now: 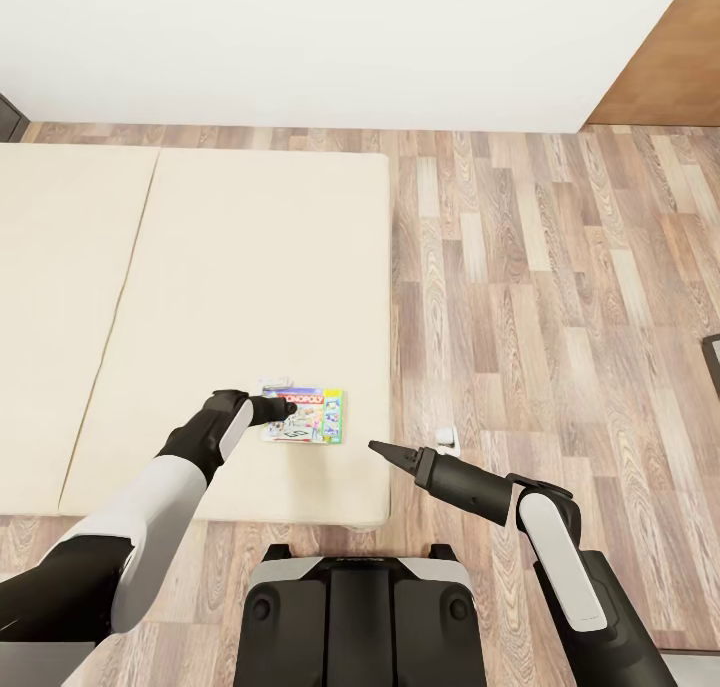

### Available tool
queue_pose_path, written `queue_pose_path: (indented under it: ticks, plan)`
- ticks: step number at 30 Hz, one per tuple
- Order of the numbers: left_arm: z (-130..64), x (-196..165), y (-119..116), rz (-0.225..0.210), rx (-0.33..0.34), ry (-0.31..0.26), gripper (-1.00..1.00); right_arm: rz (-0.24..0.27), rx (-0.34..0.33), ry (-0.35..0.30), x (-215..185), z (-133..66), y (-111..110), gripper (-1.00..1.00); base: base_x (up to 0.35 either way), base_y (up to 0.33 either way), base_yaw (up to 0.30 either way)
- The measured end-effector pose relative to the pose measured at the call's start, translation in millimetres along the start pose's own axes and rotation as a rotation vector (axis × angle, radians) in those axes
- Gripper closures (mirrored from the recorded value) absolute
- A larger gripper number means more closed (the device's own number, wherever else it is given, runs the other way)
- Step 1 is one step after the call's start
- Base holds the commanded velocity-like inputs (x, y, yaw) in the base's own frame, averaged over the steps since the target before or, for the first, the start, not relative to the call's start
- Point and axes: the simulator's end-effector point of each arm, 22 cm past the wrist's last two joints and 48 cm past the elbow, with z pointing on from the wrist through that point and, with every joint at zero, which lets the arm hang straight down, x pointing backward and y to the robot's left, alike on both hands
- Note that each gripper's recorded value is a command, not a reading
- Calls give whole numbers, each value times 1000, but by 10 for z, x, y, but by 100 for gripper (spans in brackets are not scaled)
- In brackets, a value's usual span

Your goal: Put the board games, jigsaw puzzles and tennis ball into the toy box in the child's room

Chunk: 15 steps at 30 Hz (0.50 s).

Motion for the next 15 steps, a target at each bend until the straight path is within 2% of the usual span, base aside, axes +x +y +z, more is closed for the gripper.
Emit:
queue_pose_path:
  ticks: [15]
  plan:
    - [2, -9, -55, -13, 24, -7, -100, -1, 1, 0, 0, -1, -2, -100, 0, 0, 0]
